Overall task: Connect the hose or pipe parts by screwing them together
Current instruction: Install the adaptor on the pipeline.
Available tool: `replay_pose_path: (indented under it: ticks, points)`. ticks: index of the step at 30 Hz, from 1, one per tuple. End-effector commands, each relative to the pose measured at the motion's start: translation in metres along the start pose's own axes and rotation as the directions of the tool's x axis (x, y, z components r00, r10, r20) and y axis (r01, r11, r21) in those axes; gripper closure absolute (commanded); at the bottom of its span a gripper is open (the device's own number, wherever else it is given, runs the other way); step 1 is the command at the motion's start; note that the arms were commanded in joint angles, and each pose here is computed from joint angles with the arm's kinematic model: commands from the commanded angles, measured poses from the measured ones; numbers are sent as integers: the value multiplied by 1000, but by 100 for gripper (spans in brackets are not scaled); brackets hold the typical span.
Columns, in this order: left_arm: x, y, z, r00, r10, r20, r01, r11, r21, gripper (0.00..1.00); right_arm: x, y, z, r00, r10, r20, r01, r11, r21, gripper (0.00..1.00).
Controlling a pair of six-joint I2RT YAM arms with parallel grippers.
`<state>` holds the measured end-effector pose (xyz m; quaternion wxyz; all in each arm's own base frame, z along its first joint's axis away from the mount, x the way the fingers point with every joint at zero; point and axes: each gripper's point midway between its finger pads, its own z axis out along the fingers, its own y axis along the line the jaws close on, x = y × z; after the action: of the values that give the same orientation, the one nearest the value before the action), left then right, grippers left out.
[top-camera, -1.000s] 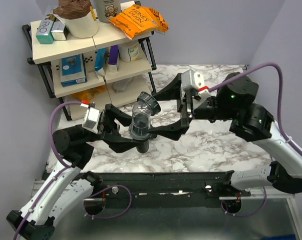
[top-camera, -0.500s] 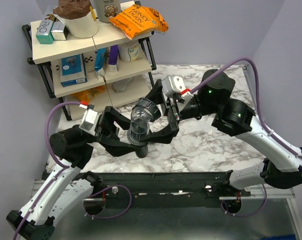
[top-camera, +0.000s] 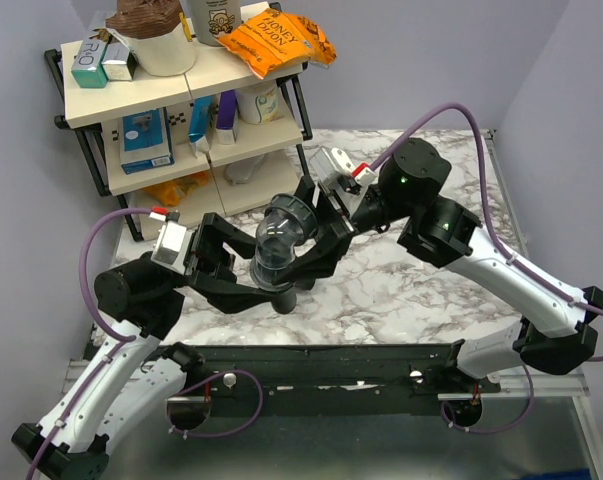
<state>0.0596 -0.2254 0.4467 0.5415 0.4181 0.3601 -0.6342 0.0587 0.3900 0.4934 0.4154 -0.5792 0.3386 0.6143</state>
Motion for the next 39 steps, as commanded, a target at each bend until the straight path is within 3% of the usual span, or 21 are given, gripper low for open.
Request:
replay_pose_path:
  ticks: [1, 8, 12, 19, 28, 39]
  points:
    - [-7, -4, 2, 1000, 21, 9, -21, 1000, 4, 100, -23, 8, -1, 996, -61, 72, 66, 996, -60, 81]
    - [-10, 5, 2, 999, 35, 29, -34, 998, -47, 100, -7, -6, 0, 998, 2, 55, -3, 1000, 12, 99]
    - [-11, 14, 2, 998, 52, 36, -48, 995, -90, 100, 9, -22, -5, 999, 45, 15, -46, 991, 128, 99]
    - [-16, 34, 0, 995, 79, 64, -66, 980, -190, 100, 39, -60, -26, 994, 106, -39, -81, 911, 403, 99]
    - [-25, 57, -3, 989, 121, 81, -91, 948, -304, 100, 56, -83, -44, 994, 96, -59, -41, 797, 603, 99]
    - [-30, 59, -4, 985, 142, 94, -104, 939, -328, 100, 88, -94, -40, 990, 91, -108, 13, 703, 711, 99]
